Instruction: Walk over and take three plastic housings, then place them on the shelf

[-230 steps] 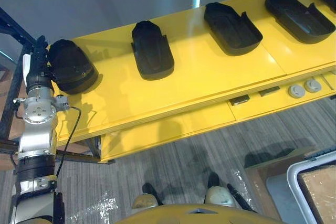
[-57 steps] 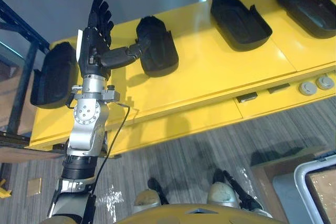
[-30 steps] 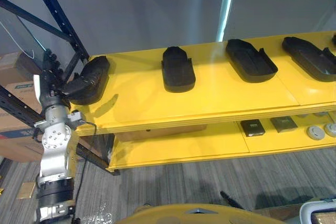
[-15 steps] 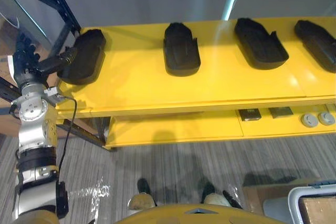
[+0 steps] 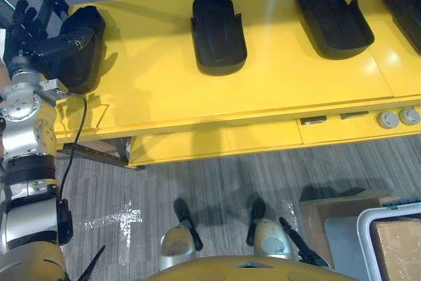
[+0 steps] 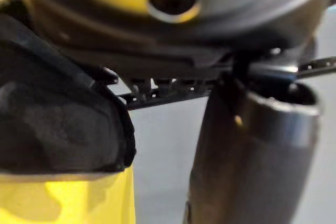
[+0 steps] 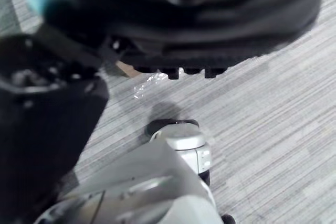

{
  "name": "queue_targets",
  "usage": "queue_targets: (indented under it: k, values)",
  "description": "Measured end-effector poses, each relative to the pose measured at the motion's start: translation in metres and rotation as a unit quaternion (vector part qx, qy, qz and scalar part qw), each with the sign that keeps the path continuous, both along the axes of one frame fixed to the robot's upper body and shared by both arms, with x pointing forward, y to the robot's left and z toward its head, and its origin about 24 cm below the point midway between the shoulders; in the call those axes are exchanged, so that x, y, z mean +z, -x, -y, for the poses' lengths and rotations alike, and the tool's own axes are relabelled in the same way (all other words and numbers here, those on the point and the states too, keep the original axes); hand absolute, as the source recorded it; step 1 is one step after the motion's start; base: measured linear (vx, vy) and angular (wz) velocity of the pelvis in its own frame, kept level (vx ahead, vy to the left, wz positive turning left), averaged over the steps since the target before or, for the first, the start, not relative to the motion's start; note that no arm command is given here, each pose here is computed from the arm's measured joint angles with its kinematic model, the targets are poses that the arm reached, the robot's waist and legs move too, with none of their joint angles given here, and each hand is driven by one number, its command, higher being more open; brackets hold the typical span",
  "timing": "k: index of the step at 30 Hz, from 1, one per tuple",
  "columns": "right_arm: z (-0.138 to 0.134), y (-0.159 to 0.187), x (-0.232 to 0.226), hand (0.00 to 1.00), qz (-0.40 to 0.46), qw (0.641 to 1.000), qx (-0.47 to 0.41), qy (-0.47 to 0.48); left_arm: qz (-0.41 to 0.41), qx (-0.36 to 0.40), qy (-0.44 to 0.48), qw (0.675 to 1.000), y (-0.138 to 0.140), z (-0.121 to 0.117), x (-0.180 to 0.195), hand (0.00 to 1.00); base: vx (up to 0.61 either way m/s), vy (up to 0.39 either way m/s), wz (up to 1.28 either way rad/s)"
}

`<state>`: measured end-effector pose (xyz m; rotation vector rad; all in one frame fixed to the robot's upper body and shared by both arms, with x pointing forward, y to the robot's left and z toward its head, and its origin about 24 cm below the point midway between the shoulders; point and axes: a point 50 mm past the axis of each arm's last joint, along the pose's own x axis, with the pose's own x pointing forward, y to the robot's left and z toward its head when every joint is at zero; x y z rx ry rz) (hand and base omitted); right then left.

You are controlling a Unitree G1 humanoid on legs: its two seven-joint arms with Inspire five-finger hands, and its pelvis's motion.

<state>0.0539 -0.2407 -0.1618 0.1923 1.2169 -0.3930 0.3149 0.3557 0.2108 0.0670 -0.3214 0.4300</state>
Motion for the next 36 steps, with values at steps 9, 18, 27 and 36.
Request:
queue_targets:
  k: [9, 18, 27, 36]
  values:
    - [0.000, -0.011, 0.002, 1.00, 0.018, 1.000, -0.002, -0.005, -0.003, -0.009, 0.002, 1.000, -0.010, 0.005, 0.007, 1.00, 0.01, 0.003, -0.04]
    - [0.000, -0.018, 0.004, 1.00, 0.032, 0.999, 0.002, -0.008, -0.006, 0.029, 0.046, 0.999, -0.022, 0.005, 0.016, 1.00, 0.00, 0.007, -0.03]
    - [-0.003, -0.020, 0.003, 1.00, 0.038, 0.999, 0.004, -0.014, 0.003, 0.025, 0.045, 0.999, -0.022, 0.006, 0.020, 1.00, 0.00, 0.002, -0.01]
    - [-0.003, -0.024, 0.005, 1.00, 0.045, 0.999, 0.006, -0.014, 0.030, -0.101, 0.062, 0.992, -0.029, 0.022, 0.028, 1.00, 0.00, 0.005, -0.02]
